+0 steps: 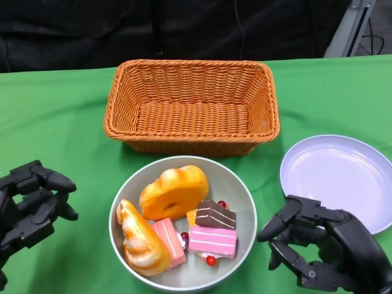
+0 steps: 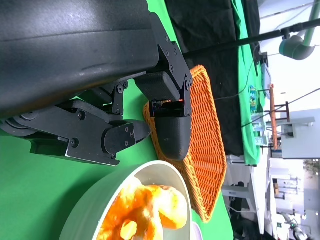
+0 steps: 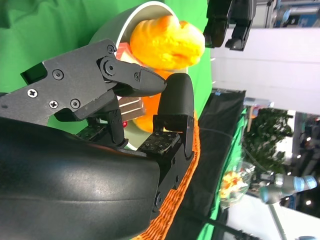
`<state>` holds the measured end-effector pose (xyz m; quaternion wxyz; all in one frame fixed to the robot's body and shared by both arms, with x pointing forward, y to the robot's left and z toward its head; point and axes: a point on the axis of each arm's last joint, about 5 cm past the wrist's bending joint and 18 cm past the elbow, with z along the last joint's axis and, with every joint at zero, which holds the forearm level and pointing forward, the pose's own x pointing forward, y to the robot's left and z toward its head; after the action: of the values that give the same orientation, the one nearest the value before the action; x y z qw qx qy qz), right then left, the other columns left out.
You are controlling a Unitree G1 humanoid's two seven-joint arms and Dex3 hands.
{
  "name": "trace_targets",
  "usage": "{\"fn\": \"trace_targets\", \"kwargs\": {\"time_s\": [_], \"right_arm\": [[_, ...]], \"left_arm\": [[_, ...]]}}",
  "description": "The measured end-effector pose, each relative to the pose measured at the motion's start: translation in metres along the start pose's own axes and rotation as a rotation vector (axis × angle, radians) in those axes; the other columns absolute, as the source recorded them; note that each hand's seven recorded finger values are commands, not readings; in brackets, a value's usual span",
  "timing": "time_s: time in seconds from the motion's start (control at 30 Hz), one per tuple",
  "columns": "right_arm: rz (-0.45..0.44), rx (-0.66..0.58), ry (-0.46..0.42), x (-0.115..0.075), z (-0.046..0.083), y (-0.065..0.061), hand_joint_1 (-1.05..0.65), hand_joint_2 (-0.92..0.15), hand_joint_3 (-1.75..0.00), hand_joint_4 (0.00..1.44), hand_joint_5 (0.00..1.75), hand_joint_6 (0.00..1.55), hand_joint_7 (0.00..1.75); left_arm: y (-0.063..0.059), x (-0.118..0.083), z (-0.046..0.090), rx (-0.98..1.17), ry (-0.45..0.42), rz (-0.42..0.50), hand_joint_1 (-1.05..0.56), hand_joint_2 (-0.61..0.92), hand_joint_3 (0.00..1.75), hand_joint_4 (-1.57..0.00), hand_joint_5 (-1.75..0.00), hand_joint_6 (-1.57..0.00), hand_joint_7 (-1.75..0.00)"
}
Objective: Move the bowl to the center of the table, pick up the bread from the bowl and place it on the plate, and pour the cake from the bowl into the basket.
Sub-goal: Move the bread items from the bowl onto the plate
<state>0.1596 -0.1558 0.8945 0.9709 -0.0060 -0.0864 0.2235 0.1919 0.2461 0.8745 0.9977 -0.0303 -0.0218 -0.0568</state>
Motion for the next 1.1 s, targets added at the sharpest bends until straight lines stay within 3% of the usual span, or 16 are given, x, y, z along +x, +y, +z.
{"fn": "trace_targets", "kwargs": {"time_s": [0.03,0.07,0.1,0.2,0.3,0.4,0.73,0.9,1.1], "right_arm": [[-0.003,-0.008,0.006,0.000,0.003,-0.001,-0.15,-0.73,-0.60,0.58,1.19,0.64,0.78],[0.000,-0.035,0.010,0.000,0.006,-0.002,-0.20,-0.83,-0.37,0.56,1.03,0.61,0.62],[0.011,-0.077,0.010,0.000,0.011,-0.003,-0.21,-0.88,-0.28,0.55,0.96,0.61,0.56],[0.027,-0.150,0.001,0.000,0.020,-0.006,-0.24,-0.92,-0.17,0.55,0.86,0.60,0.47],[0.043,-0.220,0.016,0.001,0.026,-0.006,-0.34,-0.92,-0.08,0.62,0.55,0.61,0.23],[0.067,-0.328,0.003,0.006,0.038,-0.006,-0.43,-0.92,-0.07,0.59,0.42,0.59,0.13],[0.123,-0.627,0.024,0.029,0.062,0.000,-0.67,-0.92,-0.11,0.54,0.29,0.49,0.03],[0.123,-0.791,0.046,0.050,0.075,0.012,-0.71,-0.92,-0.12,0.59,0.28,0.48,0.01],[0.121,-0.864,0.043,0.068,0.083,0.034,-0.69,-0.92,-0.08,0.62,0.26,0.49,0.01]], "left_arm": [[-0.001,0.000,-0.001,0.000,-0.002,-0.002,0.00,0.84,0.65,-0.69,-1.56,-0.74,-1.25],[-0.002,0.001,-0.001,-0.004,-0.002,-0.003,0.01,0.83,0.68,-0.69,-1.55,-0.74,-1.26],[-0.003,0.001,-0.002,-0.006,-0.001,-0.005,0.01,0.82,0.70,-0.70,-1.55,-0.74,-1.26],[-0.003,0.002,-0.002,-0.006,-0.004,-0.005,0.01,0.80,0.73,-0.70,-1.54,-0.73,-1.27],[-0.002,0.004,-0.002,-0.012,-0.008,-0.004,0.00,0.78,0.74,-0.70,-1.54,-0.74,-1.27],[-0.001,0.006,-0.003,-0.019,-0.009,0.004,0.00,0.78,0.75,-0.70,-1.54,-0.74,-1.26],[0.002,0.007,-0.006,-0.031,0.003,0.022,-0.01,0.80,0.69,-0.70,-1.56,-0.76,-1.23],[0.001,0.009,-0.005,-0.031,-0.003,0.028,-0.02,0.83,0.62,-0.69,-1.55,-0.76,-1.20],[0.001,0.011,-0.005,-0.035,-0.001,0.031,-0.01,0.86,0.59,-0.68,-1.57,-0.76,-1.21]]}}
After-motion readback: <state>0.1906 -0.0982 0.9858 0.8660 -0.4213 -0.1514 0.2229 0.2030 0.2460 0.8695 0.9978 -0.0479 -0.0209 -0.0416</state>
